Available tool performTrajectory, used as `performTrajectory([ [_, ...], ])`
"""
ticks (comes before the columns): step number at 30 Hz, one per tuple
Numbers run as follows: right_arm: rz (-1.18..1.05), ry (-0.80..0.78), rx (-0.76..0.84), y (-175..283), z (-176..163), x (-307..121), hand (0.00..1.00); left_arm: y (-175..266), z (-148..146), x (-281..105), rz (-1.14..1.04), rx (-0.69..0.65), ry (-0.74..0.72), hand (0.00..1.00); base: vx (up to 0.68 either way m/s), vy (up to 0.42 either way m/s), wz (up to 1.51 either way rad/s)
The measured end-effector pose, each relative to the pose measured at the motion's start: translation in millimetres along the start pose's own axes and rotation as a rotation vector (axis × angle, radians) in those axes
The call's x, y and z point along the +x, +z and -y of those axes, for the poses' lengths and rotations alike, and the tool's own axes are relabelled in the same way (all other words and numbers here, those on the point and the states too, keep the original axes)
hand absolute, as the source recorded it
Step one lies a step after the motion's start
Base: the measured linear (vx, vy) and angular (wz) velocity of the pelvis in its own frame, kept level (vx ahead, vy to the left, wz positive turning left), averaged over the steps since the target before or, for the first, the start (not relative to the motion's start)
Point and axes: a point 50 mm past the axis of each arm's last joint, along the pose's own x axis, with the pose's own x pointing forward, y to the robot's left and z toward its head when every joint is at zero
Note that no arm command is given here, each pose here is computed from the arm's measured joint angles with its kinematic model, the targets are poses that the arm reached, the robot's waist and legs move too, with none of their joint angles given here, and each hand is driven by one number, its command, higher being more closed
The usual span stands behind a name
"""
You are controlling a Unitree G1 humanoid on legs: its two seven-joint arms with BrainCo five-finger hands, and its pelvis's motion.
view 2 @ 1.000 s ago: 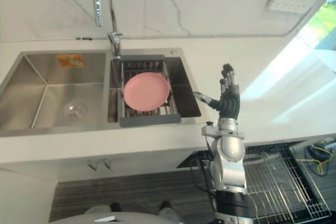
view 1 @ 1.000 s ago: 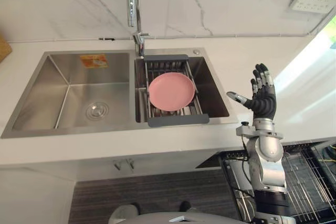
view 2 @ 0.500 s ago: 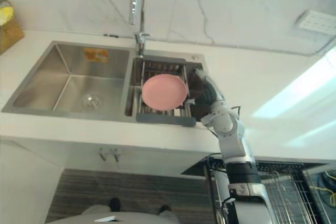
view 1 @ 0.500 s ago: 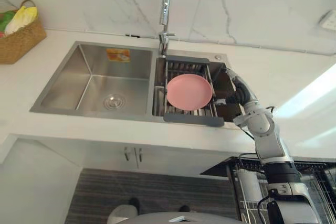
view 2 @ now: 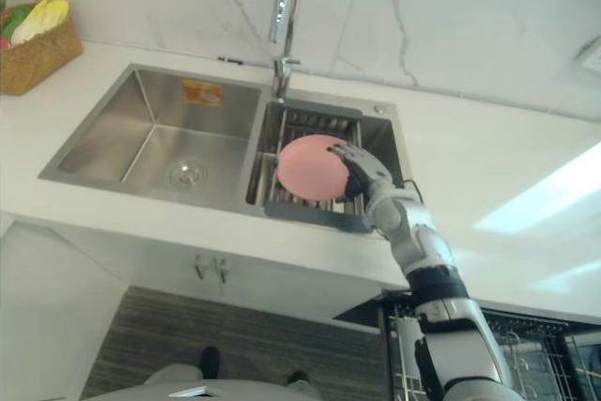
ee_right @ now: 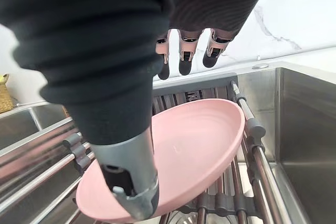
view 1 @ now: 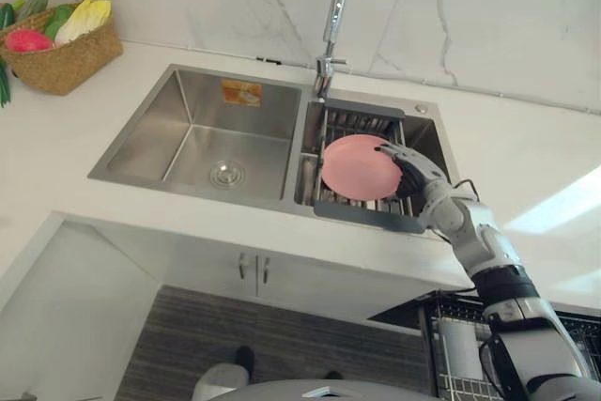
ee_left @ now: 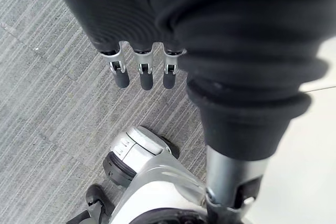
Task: Walk over to the sink, pick up the cup, carry it to the dishwasher, place the cup inside the dishwasher, then close the dishwasher door
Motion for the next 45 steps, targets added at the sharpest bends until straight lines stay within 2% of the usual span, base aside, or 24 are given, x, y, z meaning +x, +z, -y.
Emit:
performTrajectory([
  [7, -0.063, -0.038, -0.073, -10, 1, 3, 0.0, 0, 2, 0, -0.006, 0.028, -0.005, 0.0, -0.05, 0.0, 0.06],
  [18, -0.095, 0.128, -0.212, -19, -28, 5, 0.0, 3, 5, 0, 0.001, 0.07, -0.021, 0.0, -0.02, 0.002, 0.04],
  [25, -0.108, 0.18, -0.269, -24, -39, 3, 0.0, 4, 3, 0, 0.002, 0.08, -0.019, 0.0, 0.02, 0.0, 0.09],
  [36, -0.105, 0.138, -0.404, -29, -43, 1, 0.0, 4, 3, 0, -0.006, 0.119, -0.023, 0.0, 0.0, 0.0, 0.0],
  [44, -0.117, 0.082, -0.434, -34, -40, 2, 0.0, -3, 3, 0, -0.035, 0.154, -0.023, 0.0, 0.0, 0.0, 0.0],
  [45, -0.115, 0.074, -0.436, -34, -40, 2, 1.0, -3, 2, 0, -0.037, 0.154, -0.022, 0.0, 0.0, 0.0, 0.0],
])
